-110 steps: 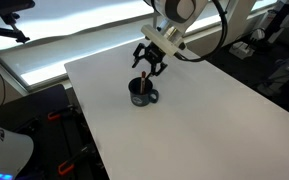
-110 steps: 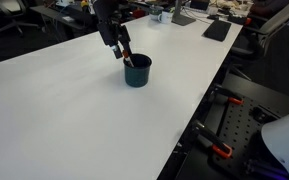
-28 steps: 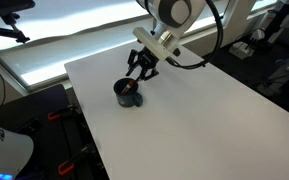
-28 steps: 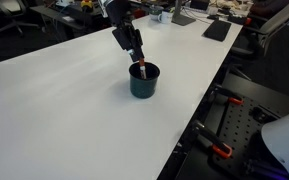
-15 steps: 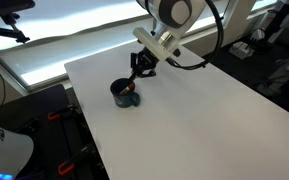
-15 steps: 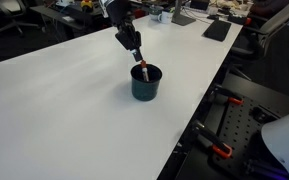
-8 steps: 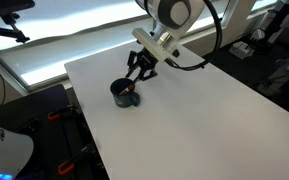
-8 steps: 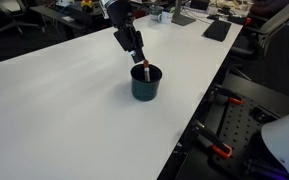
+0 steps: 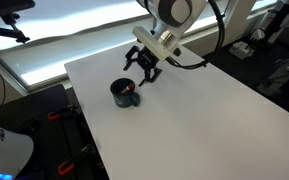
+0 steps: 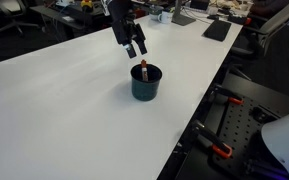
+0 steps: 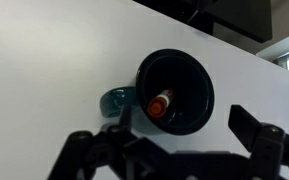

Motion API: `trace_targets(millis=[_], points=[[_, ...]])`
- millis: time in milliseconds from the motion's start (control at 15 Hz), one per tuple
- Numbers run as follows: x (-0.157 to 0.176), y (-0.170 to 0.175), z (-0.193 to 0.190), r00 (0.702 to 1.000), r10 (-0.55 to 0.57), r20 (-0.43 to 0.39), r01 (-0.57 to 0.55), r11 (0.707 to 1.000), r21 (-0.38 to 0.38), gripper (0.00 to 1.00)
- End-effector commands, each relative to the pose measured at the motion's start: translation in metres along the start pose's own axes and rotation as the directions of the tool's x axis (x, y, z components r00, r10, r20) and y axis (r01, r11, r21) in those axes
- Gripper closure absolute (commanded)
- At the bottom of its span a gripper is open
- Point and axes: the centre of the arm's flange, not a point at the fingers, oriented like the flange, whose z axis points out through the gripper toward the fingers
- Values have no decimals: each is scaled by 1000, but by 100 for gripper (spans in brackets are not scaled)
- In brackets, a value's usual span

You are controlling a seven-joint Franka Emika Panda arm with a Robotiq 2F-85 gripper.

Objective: Move the marker to the table

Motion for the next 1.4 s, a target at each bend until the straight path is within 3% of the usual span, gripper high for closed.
trace_targets(millis=[0,1067,1200,1267,1333], points=[[-15,-7,-2,1000,13,-23,-14,1000,-12,0],[-10,-7,27,1000,0,3,0,999,38,0],[-9,-7,28,1000,-1,2,1,999,40,12],[-10,-6,28,1000,-1,1,1,999,41,22],[-10,-6,28,1000,-1,1,1,999,40,17]])
